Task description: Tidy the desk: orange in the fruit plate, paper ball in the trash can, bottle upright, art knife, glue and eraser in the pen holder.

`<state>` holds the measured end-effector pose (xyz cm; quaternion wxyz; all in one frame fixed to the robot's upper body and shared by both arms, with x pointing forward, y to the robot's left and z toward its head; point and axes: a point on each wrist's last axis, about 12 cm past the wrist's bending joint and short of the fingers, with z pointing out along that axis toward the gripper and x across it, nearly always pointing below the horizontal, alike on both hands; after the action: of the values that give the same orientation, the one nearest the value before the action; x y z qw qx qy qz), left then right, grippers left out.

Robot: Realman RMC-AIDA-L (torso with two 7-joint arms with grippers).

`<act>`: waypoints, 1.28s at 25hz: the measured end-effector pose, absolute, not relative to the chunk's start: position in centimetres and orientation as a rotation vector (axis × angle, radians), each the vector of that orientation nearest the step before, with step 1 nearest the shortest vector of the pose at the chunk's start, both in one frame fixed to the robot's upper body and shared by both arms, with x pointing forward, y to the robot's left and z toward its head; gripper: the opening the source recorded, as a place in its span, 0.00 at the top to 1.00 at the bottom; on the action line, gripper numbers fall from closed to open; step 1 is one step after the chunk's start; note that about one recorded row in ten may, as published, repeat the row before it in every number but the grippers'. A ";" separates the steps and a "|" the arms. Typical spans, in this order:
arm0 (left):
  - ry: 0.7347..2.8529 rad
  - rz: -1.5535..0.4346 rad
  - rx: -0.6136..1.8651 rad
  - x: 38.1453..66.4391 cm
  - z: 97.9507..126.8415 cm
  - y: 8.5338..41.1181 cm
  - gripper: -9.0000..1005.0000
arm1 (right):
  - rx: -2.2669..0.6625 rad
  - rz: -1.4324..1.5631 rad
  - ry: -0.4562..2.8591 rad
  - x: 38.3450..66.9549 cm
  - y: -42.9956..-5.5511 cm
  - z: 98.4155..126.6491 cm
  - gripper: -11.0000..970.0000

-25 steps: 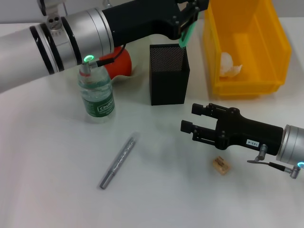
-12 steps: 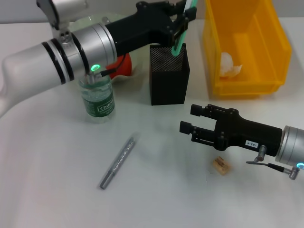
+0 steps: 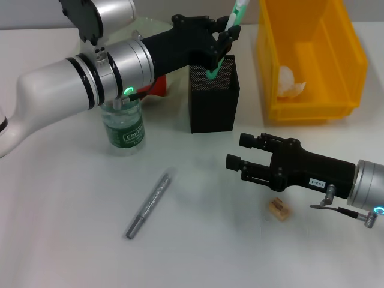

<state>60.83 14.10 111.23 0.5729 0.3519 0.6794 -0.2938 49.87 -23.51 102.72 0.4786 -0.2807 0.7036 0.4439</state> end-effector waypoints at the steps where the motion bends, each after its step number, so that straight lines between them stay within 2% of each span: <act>1: 1.593 -0.690 0.825 60.8 111.2 14.1 0.70 | -0.685 1.084 1.718 49.9 -23.5 102.7 0.28; 9: 1.585 -0.714 0.818 60.5 111.2 14.3 0.69 | -0.683 1.085 1.720 49.8 -23.5 102.7 0.28; 12: 1.560 -0.749 0.824 60.2 111.5 14.4 0.61 | -0.683 1.085 1.720 49.8 -23.5 102.7 0.28; 15: 1.445 -0.867 0.881 58.7 112.7 14.5 0.53 | -0.681 1.085 1.720 49.7 -23.6 102.6 0.28; 18: 1.316 -0.973 0.948 57.0 114.0 14.8 0.51 | -0.685 1.089 1.720 49.7 -23.5 102.6 0.28; 23: 1.175 -1.136 0.961 54.3 115.8 17.6 0.48 | -0.692 1.104 1.700 49.7 -23.5 102.9 0.28; 26: 1.169 -1.206 0.969 53.2 116.1 19.6 0.41 | -0.700 1.116 1.678 49.8 -23.7 103.4 0.28; 32: 1.077 -1.296 0.916 49.6 114.9 24.0 0.28 | -0.748 1.175 1.591 51.6 -24.8 107.5 0.28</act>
<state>49.64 24.04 114.93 0.5744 0.3911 0.4598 -0.5530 51.57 -24.81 107.49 0.4911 -0.3083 0.6555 0.4839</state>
